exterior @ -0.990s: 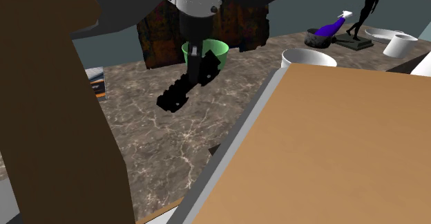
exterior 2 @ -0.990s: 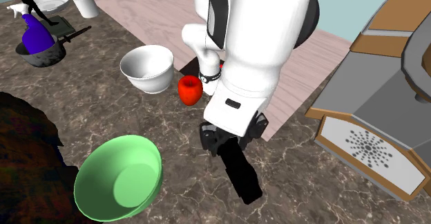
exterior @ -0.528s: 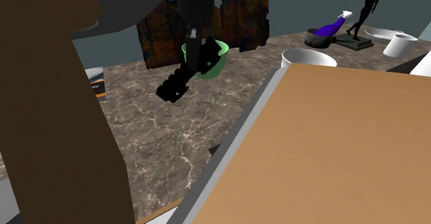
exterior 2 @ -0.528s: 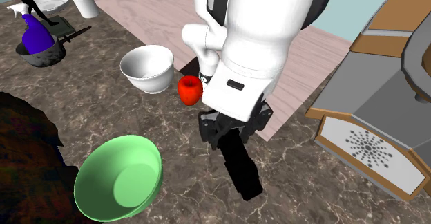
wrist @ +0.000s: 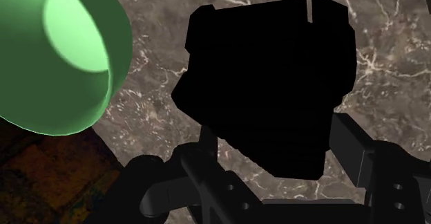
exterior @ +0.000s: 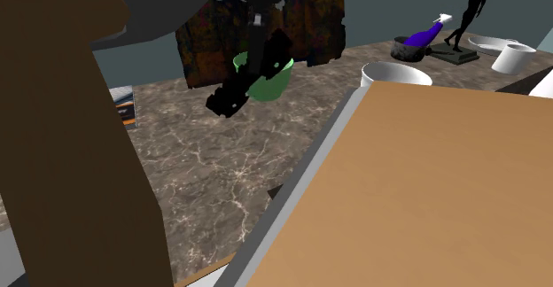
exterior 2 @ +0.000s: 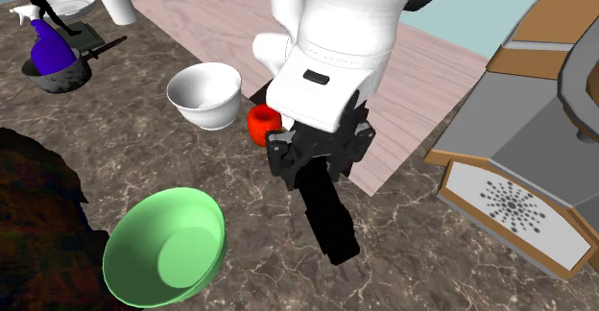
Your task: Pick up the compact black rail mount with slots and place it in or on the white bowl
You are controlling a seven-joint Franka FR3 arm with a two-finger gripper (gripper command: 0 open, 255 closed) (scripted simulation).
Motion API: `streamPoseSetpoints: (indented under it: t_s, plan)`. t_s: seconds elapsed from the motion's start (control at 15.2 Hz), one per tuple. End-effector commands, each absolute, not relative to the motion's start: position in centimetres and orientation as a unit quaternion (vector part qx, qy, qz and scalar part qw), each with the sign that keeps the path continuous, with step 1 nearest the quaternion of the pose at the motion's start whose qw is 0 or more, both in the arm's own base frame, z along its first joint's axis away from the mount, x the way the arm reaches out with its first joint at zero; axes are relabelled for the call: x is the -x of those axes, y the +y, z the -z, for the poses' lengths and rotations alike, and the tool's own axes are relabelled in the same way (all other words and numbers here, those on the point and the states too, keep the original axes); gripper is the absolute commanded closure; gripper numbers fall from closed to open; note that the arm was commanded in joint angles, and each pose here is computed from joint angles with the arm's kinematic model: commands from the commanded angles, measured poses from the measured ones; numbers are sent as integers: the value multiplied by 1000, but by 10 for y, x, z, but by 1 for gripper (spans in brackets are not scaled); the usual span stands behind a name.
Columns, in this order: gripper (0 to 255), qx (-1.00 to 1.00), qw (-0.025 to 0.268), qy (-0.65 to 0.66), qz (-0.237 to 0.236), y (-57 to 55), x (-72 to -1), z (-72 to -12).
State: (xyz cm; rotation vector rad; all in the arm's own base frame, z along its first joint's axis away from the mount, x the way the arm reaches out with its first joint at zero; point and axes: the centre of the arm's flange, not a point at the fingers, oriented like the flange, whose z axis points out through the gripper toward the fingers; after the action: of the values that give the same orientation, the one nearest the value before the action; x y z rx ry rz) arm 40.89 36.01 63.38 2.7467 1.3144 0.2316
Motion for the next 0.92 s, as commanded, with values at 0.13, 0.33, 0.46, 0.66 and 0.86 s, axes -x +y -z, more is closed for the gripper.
streamPoseSetpoints:
  t_s: [0.13, 0.33, 0.46, 0.66, 0.86]
  plan:
    - [255, -899, 44, 430, -76, 313, -395, -635]
    - [255, -899, 44, 430, -76, 275, -384, -636]
    - [255, -899, 44, 430, -76, 249, -376, -636]
    - [255, -899, 44, 430, -76, 211, -365, -636]
    - [255, -899, 44, 430, -76, 173, -354, -636]
